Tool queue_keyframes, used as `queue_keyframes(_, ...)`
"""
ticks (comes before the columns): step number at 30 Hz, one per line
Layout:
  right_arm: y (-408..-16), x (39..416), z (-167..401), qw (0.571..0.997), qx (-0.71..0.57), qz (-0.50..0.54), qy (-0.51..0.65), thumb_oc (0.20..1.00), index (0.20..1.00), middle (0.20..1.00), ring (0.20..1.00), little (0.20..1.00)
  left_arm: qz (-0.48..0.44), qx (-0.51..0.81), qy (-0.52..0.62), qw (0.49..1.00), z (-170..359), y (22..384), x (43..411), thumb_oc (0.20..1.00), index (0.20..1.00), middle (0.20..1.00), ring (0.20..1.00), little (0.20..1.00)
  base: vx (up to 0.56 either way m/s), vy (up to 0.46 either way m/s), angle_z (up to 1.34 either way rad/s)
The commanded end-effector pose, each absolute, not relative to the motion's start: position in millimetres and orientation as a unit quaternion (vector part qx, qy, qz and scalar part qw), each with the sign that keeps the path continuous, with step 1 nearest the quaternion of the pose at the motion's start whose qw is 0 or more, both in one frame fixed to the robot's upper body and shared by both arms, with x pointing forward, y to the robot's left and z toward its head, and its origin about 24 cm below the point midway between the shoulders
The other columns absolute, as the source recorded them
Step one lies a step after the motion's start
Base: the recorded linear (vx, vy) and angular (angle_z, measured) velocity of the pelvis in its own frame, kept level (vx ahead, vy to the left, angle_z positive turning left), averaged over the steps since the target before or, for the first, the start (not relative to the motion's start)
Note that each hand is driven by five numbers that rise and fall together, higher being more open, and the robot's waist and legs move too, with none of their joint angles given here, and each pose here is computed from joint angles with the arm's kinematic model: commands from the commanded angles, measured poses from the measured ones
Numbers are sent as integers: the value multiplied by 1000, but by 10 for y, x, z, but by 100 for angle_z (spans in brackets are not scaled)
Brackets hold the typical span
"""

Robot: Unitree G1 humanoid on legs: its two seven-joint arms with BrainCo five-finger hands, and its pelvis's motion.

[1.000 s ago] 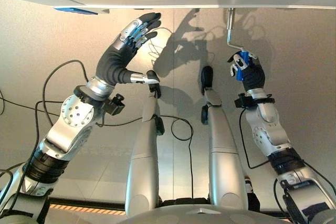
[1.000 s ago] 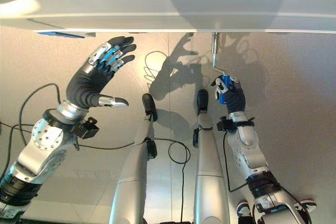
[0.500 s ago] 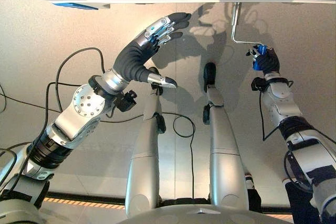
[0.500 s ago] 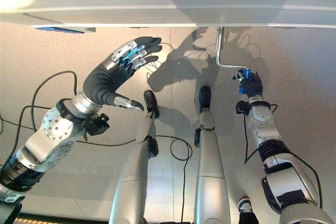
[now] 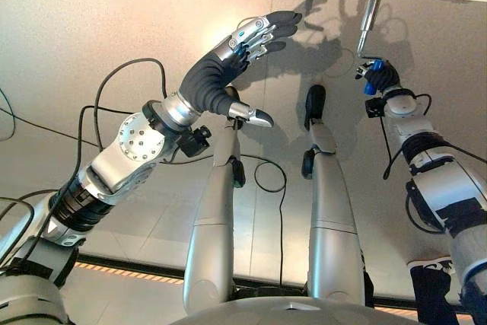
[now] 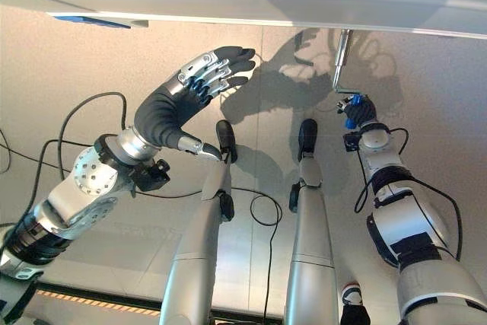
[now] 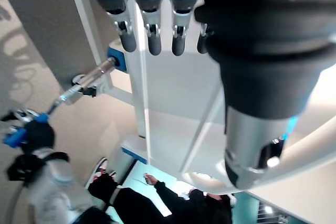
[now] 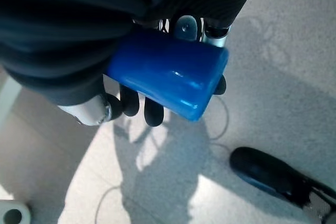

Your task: Raise the hospital bed

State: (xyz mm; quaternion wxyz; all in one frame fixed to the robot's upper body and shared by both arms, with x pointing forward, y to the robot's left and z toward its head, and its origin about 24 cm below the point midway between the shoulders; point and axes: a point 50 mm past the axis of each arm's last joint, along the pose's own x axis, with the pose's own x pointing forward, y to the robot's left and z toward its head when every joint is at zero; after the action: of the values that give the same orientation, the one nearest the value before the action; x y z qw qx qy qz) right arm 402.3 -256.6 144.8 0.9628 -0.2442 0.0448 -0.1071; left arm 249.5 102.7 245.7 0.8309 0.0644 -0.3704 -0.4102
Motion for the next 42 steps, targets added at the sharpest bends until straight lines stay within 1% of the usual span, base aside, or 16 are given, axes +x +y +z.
queue_keyframes(1, -2362, 4016, 1148, 926, -353, -51, 124, 200, 200, 200, 200, 200, -403, 35, -419, 813, 2569, 985, 2383, 1000, 1000, 1000, 1000, 1000, 0, 0, 0)
queue_keyframes(4, -2110, 4060, 1122, 921, -374, -15, 112, 200, 200, 200, 200, 200, -395, 28, -421, 816, 2567, 985, 2388, 1000, 1000, 1000, 1000, 1000, 0, 0, 0)
queue_keyframes(5, -1806, 4095, 1106, 912, -398, 28, 93, 200, 200, 200, 200, 200, -386, 22, -424, 819, 2563, 989, 2387, 1000, 1000, 1000, 1000, 1000, 0, 0, 0)
queue_keyframes(7, -1687, 4097, 1086, 909, -406, 45, 87, 200, 200, 200, 200, 200, -380, 18, -424, 822, 2559, 999, 2389, 1000, 1000, 1000, 1000, 1000, 0, 0, 0)
queue_keyframes(9, -1306, 4085, 1043, 904, -411, 97, 64, 200, 200, 200, 200, 200, -366, 5, -427, 827, 2552, 1018, 2389, 1000, 1000, 1000, 1000, 1000, -9, 26, -4)
queue_keyframes(14, -854, 4020, 1018, 891, -424, 164, 26, 200, 200, 200, 200, 200, -353, -7, -430, 831, 2547, 1031, 2386, 1000, 1000, 1000, 1000, 1000, -8, 13, -4)
queue_keyframes(19, -601, 3943, 972, 881, -427, 205, 7, 200, 200, 200, 200, 200, -345, -12, -434, 832, 2551, 1045, 2381, 1000, 1000, 1000, 1000, 1000, 0, 0, 0)
queue_keyframes(20, -423, 3889, 982, 862, -446, 239, -14, 200, 200, 200, 200, 200, -341, -15, -434, 834, 2547, 1057, 2380, 1000, 1000, 1000, 1000, 1000, 0, 0, 0)
queue_keyframes(23, -172, 3781, 1014, 849, -443, 284, -51, 200, 200, 200, 200, 200, -335, -17, -432, 837, 2526, 1072, 2387, 1000, 1000, 1000, 1000, 1000, 0, 0, 0)
queue_keyframes(29, 215, 3529, 1101, 800, -454, 372, -125, 200, 200, 200, 200, 200, -331, -12, -436, 836, 2531, 1114, 2366, 1000, 1000, 1000, 1000, 1000, 0, 0, 0)
queue_keyframes(34, 322, 3420, 1226, 815, -390, 402, -151, 200, 200, 200, 200, 200, -335, -15, -435, 836, 2517, 1127, 2356, 1000, 1000, 1000, 1000, 1000, 0, 0, 0)
queue_keyframes(36, 321, 3350, 1416, 845, -287, 415, -175, 200, 200, 200, 200, 200, -341, -15, -428, 837, 2489, 1130, 2357, 1000, 1000, 1000, 1000, 1000, 0, 0, 0)
queue_keyframes(37, 317, 3351, 1416, 845, -287, 415, -175, 200, 200, 200, 200, 200, -342, -15, -428, 837, 2489, 1129, 2357, 1000, 1000, 1000, 1000, 1000, 0, 0, 0)
queue_keyframes(39, 142, 3289, 1718, 864, -182, 414, -221, 200, 200, 200, 200, 200, -345, 3, -426, 837, 2475, 1149, 2358, 1000, 1000, 1000, 1000, 1000, 0, 0, 0)
queue_keyframes(41, 47, 3264, 1829, 866, -155, 409, -242, 200, 200, 200, 200, 200, -345, 8, -427, 836, 2482, 1153, 2359, 1000, 1000, 1000, 1000, 1000, 0, 0, 0)
queue_keyframes(42, -212, 3225, 2012, 873, -105, 389, -276, 200, 200, 200, 200, 200, -343, 27, -428, 835, 2477, 1190, 2350, 1000, 1000, 1000, 1000, 1000, 10, 4, 3)
